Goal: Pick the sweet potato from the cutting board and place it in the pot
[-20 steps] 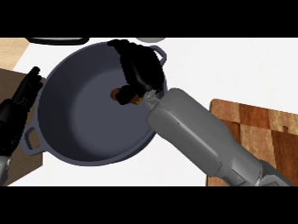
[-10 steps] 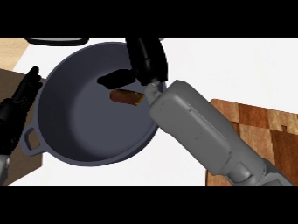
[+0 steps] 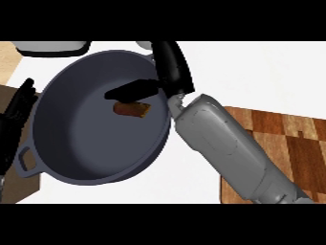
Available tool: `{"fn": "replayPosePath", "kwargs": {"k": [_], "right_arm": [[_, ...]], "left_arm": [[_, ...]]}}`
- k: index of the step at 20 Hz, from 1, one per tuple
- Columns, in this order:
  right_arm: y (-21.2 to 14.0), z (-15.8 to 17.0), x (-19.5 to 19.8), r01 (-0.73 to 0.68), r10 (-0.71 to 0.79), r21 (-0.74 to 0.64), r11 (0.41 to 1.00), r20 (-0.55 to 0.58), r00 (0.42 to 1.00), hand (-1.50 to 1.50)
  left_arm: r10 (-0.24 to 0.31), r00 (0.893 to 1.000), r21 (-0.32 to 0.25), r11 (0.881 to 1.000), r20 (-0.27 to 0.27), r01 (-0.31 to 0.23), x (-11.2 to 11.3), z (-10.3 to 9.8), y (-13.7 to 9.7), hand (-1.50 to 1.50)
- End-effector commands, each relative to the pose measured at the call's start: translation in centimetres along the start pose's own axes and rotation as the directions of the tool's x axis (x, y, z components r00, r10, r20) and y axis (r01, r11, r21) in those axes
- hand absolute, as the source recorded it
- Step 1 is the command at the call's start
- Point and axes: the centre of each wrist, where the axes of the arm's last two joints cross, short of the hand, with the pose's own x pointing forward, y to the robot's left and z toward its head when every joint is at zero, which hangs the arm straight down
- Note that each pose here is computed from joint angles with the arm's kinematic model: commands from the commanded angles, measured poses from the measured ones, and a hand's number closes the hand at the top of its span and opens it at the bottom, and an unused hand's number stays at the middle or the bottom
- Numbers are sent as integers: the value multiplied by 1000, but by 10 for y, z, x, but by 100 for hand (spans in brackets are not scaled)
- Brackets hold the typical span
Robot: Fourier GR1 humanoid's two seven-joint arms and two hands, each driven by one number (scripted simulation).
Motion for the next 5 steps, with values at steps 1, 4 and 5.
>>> {"fn": "replayPosePath", "kwargs": {"k": [1, 4, 5], "right_arm": [[-11, 9, -15, 79, -79, 19, 997, -16, 997, -150], [-33, 23, -22, 96, -96, 25, 995, 4, 995, -150], [-53, 18, -34, 98, -98, 0, 995, -8, 995, -150]], "left_arm": [[13, 986, 24, 1000, -169, -9, -55, 14, -1, 0], [20, 985, 41, 999, -174, -13, -57, 23, 5, 0], [38, 986, 46, 998, -163, -31, -46, 19, -5, 0]]}}
